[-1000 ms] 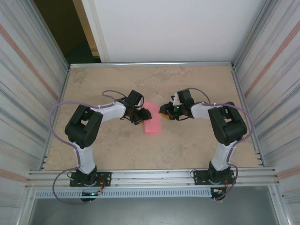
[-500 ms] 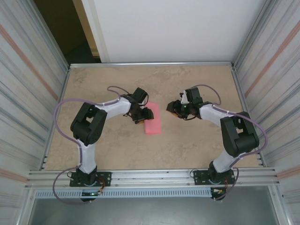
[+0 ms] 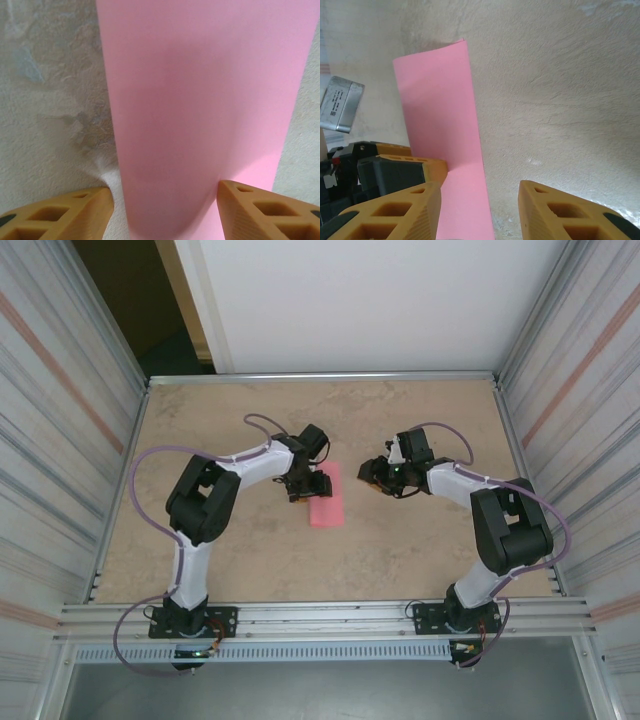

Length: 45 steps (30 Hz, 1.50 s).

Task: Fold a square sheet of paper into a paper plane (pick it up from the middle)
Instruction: First fold in half a square sheet of paper at the center of the table, then hold the square sheet of paper at the center of the table.

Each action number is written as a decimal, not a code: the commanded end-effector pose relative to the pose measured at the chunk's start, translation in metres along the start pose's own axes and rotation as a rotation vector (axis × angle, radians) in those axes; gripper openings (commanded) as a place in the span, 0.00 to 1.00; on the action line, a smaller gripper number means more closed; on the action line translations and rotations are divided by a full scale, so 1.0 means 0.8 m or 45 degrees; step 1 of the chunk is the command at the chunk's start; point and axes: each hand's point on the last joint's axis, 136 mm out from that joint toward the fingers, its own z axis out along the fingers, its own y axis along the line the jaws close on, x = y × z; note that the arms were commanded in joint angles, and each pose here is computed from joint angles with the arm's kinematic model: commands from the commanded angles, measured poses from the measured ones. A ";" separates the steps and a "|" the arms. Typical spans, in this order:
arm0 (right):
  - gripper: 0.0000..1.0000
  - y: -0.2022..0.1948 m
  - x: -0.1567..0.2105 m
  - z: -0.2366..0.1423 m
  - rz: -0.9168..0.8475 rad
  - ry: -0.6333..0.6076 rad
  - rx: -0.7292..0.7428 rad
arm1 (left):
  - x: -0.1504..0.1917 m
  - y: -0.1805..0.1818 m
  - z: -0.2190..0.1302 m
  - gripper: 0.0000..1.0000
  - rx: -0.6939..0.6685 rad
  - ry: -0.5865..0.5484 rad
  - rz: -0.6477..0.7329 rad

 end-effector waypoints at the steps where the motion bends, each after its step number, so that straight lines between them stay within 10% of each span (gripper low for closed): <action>1: 0.43 -0.002 0.002 -0.002 -0.015 0.011 0.003 | 0.084 0.087 0.103 0.60 -0.310 0.321 -0.029; 45: 0.39 0.008 0.032 0.029 -0.012 0.118 -0.069 | 0.096 0.089 0.134 0.60 -0.316 0.406 -0.072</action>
